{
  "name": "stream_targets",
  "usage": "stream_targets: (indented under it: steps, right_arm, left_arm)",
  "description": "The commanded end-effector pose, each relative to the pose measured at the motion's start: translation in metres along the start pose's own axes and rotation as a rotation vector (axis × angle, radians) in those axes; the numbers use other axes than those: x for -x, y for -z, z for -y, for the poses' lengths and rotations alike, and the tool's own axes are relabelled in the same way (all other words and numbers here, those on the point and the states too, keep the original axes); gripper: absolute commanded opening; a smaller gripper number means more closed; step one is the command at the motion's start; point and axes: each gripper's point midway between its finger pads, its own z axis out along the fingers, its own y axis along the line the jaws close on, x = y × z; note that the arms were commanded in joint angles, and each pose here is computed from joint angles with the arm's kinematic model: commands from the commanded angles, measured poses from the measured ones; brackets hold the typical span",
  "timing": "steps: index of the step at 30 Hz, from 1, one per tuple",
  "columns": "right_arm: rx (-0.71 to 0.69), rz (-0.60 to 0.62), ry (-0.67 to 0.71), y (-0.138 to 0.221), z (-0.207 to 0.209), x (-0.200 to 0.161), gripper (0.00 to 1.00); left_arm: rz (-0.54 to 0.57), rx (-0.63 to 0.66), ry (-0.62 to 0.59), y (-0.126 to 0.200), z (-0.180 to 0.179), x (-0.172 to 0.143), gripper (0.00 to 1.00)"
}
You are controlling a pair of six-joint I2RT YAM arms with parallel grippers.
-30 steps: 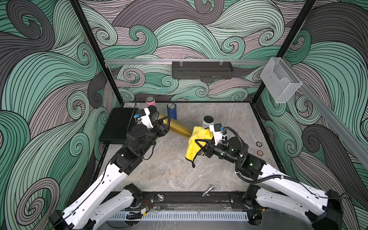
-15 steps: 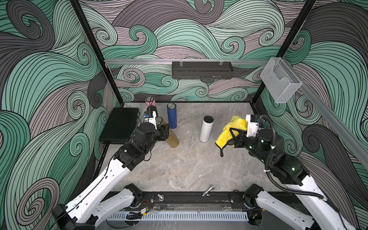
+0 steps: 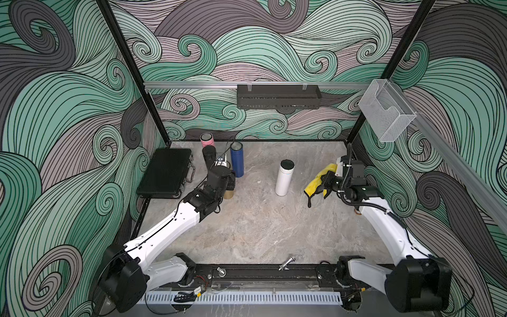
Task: Wipe the surface of the thermos
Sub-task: Place the thermos at the center of the board.
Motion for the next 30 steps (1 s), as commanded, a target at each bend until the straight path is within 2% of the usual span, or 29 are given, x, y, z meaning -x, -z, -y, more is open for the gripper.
stream_targets:
  steps: [1,6,11,16,21,30]
  right_arm:
    - [0.066,0.044,0.014,-0.008,-0.014,0.027,0.0]
    - [0.006,-0.005,-0.035,-0.039,0.01,0.024,0.0]
    - [0.008,-0.017,-0.052,-0.052,0.015,0.019,0.0]
    - [0.021,-0.031,-0.061,-0.062,0.017,0.011,0.0]
    - [0.027,-0.057,-0.074,-0.068,0.02,0.0,0.0]
    - [0.029,-0.063,-0.072,-0.067,0.022,-0.007,0.0]
  left_arm:
    - [0.131,0.042,0.025,-0.001,-0.006,0.04,0.0]
    - [0.094,0.043,0.02,-0.023,-0.002,0.036,0.0]
    - [0.084,0.054,0.044,-0.037,-0.007,0.031,0.0]
    - [0.086,0.061,0.081,-0.047,-0.014,0.022,0.0]
    - [0.076,-0.004,0.141,-0.051,-0.009,0.018,0.0]
    - [0.033,-0.014,0.161,-0.053,-0.007,0.002,0.0]
